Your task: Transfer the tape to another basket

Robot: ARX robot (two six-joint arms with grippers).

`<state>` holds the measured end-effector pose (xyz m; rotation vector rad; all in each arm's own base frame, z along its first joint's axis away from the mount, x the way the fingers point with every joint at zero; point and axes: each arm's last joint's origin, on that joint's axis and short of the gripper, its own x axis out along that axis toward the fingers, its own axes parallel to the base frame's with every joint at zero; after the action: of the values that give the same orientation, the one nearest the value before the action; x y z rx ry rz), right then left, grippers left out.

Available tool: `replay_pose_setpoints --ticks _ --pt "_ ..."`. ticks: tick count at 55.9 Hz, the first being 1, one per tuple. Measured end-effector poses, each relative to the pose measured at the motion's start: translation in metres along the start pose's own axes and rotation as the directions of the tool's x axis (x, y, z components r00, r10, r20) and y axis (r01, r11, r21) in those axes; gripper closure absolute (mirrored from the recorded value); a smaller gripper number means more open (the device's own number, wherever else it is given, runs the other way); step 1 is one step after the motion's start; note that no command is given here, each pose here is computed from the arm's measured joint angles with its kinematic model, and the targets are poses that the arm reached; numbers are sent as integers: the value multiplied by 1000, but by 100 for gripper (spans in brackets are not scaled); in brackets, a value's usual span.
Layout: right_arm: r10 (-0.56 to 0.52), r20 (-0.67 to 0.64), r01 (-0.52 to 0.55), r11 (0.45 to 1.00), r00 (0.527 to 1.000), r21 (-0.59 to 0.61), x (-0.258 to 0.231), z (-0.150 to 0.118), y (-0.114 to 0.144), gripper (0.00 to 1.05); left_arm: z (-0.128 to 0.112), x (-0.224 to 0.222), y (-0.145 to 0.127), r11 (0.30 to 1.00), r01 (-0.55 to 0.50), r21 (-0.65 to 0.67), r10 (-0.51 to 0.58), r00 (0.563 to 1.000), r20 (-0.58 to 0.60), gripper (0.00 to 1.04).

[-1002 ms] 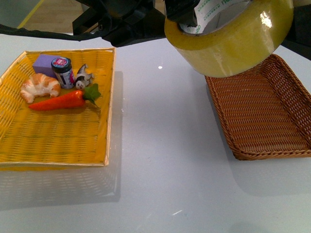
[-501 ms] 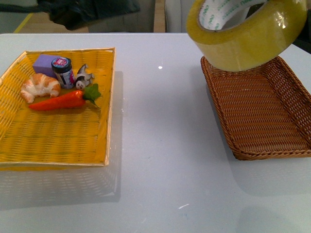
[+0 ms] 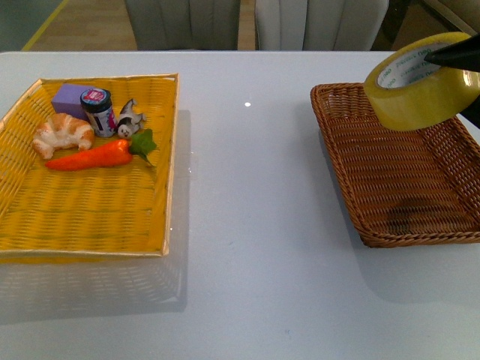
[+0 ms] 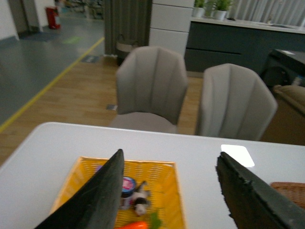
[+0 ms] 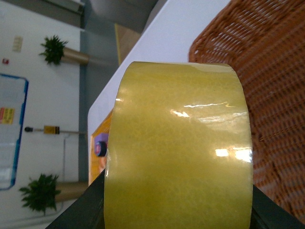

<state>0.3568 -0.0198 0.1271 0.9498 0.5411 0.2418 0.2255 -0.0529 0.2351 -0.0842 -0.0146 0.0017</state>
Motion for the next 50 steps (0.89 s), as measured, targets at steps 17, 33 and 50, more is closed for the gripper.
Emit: replay_pose_setpoints --ticks 17,33,50 --pt "-88 21 85 992 996 96 37 1 -43 59 -30 -40 29 998 14 69 -12 1000 -23 103" --pt "-183 14 180 974 983 138 63 -9 -75 59 -45 -67 44 997 5 72 -4 1000 -22 103" --pt "-223 0 220 964 975 150 59 -18 -87 32 -52 -85 57 997 6 74 -4 1000 -22 103"
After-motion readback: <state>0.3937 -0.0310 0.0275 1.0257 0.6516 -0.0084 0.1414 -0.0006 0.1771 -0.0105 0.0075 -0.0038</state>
